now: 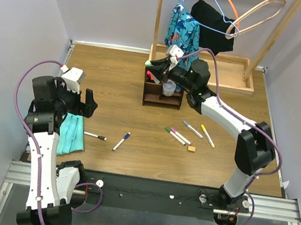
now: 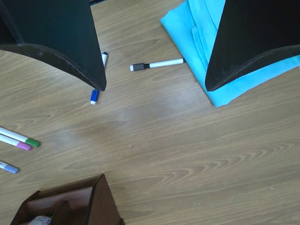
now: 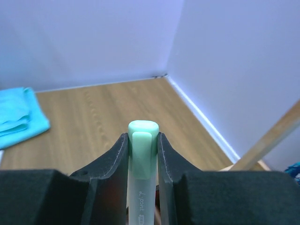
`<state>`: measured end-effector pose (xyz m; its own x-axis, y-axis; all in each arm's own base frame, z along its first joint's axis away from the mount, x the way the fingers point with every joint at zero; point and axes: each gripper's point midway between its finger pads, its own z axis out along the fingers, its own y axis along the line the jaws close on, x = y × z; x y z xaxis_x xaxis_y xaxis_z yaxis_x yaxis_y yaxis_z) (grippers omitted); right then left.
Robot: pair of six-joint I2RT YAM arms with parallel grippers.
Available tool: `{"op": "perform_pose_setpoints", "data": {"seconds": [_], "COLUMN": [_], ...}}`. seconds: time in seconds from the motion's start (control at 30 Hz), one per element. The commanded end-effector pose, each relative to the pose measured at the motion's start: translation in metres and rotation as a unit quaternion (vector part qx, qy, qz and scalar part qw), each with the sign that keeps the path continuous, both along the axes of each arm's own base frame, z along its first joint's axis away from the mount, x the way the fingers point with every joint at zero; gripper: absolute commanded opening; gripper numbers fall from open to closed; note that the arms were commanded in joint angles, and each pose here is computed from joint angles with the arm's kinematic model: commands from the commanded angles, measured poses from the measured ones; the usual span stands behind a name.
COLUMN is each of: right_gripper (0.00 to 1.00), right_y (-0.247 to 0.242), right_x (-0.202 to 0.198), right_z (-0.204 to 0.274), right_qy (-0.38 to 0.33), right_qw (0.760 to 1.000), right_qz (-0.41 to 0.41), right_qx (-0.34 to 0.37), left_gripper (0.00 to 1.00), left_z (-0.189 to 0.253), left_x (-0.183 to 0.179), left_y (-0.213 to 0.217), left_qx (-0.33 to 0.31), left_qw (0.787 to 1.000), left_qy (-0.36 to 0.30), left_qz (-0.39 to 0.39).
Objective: Sort the stationery into containers
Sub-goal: Place the pen in the storage box.
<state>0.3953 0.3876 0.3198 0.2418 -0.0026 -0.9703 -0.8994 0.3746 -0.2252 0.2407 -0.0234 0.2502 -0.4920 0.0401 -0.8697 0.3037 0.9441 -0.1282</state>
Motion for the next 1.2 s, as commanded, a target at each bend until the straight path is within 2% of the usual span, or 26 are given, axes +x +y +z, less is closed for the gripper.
{"op": "perform_pose_setpoints", "data": {"seconds": [0.0, 0.23, 0.5, 1.17], "right_gripper": [0.0, 0.0, 0.01, 0.01], "right_y": [-0.011, -0.012, -0.01, -0.016], "right_x": [0.028, 0.053, 0.069, 0.088], "right_z": [0.024, 0.003, -0.039, -0.108], "right_qy": [-0.072, -0.071, -0.062, -0.039], "right_qw": [0.991, 0.984, 0.984, 0.985], "right_qz": [-0.069, -0.108, -0.123, -0.145], "right_qx": [0.094, 0.121, 0.11, 0.09], "left_gripper": [0.94, 0.95, 0.94, 0.94], "left_z": [0.008, 0.003, -0.011, -0.05], "left_x": [-0.001, 0.001, 0.008, 0.017], "left_y": [0.004, 0.01, 0.013, 0.018], "left_qx": [0.007, 0.016, 0.012, 0.004], "left_qw": [1.0, 1.0, 0.999, 0.998], "left_qy": [0.002, 0.02, 0.035, 0.069], "left_qz": [0.0, 0.004, 0.009, 0.014]}}
